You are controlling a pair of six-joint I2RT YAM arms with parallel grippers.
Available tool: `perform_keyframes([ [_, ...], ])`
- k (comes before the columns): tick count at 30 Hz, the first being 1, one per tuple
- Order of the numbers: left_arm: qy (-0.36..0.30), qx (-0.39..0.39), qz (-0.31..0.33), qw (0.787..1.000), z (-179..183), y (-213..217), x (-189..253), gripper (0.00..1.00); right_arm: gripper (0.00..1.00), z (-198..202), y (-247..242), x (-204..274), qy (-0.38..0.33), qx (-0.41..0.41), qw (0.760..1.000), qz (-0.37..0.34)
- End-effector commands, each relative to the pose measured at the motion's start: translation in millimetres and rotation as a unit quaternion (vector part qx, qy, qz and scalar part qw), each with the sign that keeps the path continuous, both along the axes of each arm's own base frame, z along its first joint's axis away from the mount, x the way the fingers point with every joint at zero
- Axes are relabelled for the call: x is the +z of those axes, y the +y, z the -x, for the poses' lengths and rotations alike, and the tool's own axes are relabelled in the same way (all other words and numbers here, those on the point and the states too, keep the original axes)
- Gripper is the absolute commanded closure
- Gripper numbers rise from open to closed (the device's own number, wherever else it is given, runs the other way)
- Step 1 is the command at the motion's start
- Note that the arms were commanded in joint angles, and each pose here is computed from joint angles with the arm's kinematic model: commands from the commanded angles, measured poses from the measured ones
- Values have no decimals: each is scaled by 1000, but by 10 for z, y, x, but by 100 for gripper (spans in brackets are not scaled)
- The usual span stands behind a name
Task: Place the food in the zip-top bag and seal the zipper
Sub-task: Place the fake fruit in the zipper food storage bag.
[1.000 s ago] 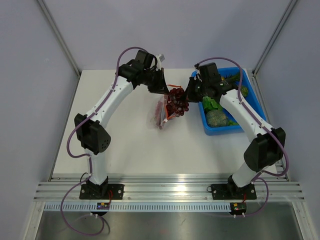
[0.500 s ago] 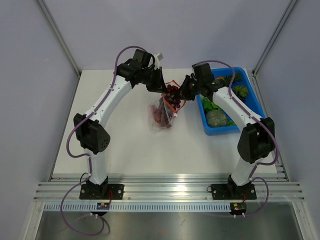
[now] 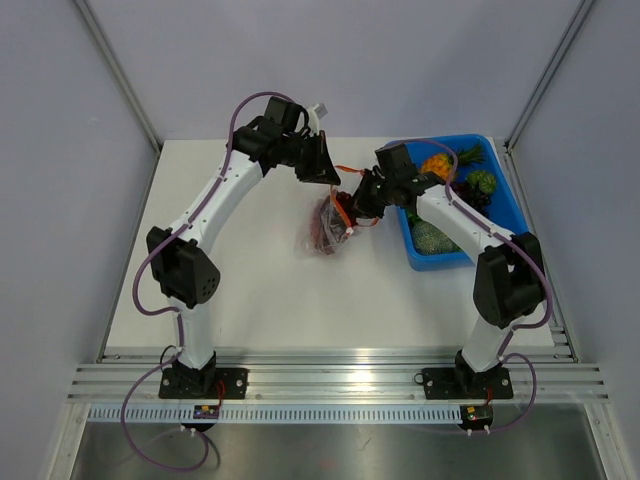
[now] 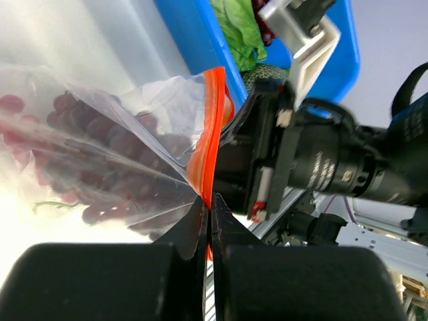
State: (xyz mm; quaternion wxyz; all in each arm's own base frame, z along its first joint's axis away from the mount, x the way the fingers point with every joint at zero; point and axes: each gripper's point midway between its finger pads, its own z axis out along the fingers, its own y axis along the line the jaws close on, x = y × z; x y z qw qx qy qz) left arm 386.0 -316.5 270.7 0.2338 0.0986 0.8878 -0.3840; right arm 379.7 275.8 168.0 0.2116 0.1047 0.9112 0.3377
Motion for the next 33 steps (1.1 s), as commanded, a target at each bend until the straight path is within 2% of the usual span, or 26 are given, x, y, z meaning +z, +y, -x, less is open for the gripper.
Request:
perform_keyframes([
  [1,-37,-24,62,997,48,-116,397,100,100,-8,246,352,-60,25,998,-26],
  [10,-40,-26,62,997,94,-86,424,100,98,9,580,390,-70,48,995,-42],
  [13,-41,-27,64,997,104,-80,449,100,72,8,525,291,-64,52,996,-12],
  [15,-44,-27,63,997,125,-64,473,100,64,16,448,398,-83,45,996,-3],
  [19,-47,-27,67,996,145,-50,504,100,59,-27,229,598,-120,23,992,43],
  [21,-50,-26,67,996,158,-32,524,100,50,5,130,685,-131,20,989,63],
  [24,-52,-26,65,996,174,-18,513,100,41,20,-15,808,-147,8,985,86],
  [30,-50,-23,61,997,199,39,470,100,39,67,-309,918,-167,-21,978,126],
  [33,-50,-23,59,997,204,53,462,100,32,72,-491,892,-168,-41,973,150],
])
